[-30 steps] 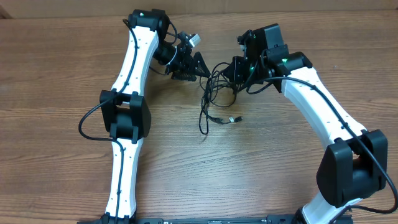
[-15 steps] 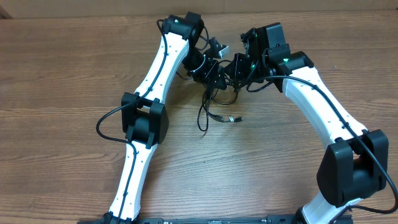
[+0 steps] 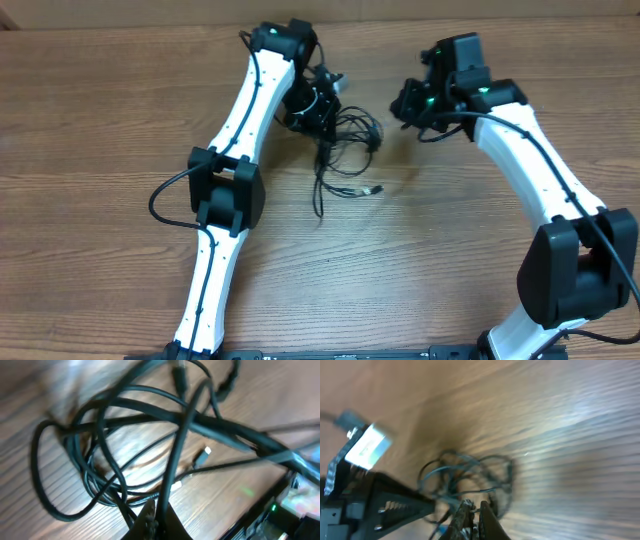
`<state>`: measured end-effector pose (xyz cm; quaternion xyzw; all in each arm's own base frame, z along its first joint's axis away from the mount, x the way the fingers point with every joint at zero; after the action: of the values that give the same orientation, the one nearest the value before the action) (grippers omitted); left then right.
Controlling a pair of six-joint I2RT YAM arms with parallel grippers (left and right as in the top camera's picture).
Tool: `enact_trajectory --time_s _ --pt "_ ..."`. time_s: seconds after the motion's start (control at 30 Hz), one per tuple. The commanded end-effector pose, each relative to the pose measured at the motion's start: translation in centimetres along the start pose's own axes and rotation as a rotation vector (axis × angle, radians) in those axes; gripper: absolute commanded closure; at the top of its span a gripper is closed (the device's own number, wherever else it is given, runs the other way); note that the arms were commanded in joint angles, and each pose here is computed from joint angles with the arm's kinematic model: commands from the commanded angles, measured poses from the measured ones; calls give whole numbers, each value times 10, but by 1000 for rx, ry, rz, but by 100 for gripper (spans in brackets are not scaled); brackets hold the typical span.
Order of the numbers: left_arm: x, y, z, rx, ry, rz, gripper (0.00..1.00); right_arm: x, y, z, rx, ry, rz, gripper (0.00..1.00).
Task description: Untangle cables
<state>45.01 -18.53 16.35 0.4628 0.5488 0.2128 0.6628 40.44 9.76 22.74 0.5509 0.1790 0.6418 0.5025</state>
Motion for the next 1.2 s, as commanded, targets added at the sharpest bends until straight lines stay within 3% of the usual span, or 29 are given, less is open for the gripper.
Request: enact_trajectory --time_s 0.0,0.13,0.27,0.43,0.6,0.77,0.87,1.17 --pt "29 25 -5 -35 191 58 96 -10 19 20 -82 -51 0 96" --pt "38 33 -9 -37 192 -1 96 -15 21 21 -71 -54 15 96" --pt "37 34 -8 -44 175 -30 96 6 19 11 16 163 216 95" --pt "28 25 -9 -14 123 28 96 40 7 -13 62 451 303 71" --pt "21 15 -12 42 94 176 96 57 -7 -31 49 526 151 71" --pt "10 8 -11 57 57 177 96 72 -14 -47 50 640 98 71" --pt "5 5 -11 65 22 177 96 68 -18 -49 30 651 5 71" --pt "0 2 -11 70 -28 156 96 43 -66 -54 116 655 -51 67"
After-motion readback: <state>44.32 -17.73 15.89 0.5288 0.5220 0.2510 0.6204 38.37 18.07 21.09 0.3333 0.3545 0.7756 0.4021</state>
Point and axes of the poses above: each gripper's point midway between its finger pads, its own y axis back along the fingers, its own x axis along the line the jaws close on, z = x × y, the point moved 10 cm from there along y, back along the fingers, and after that the axes turned 1 degree about -y, right-handed, at the moved point
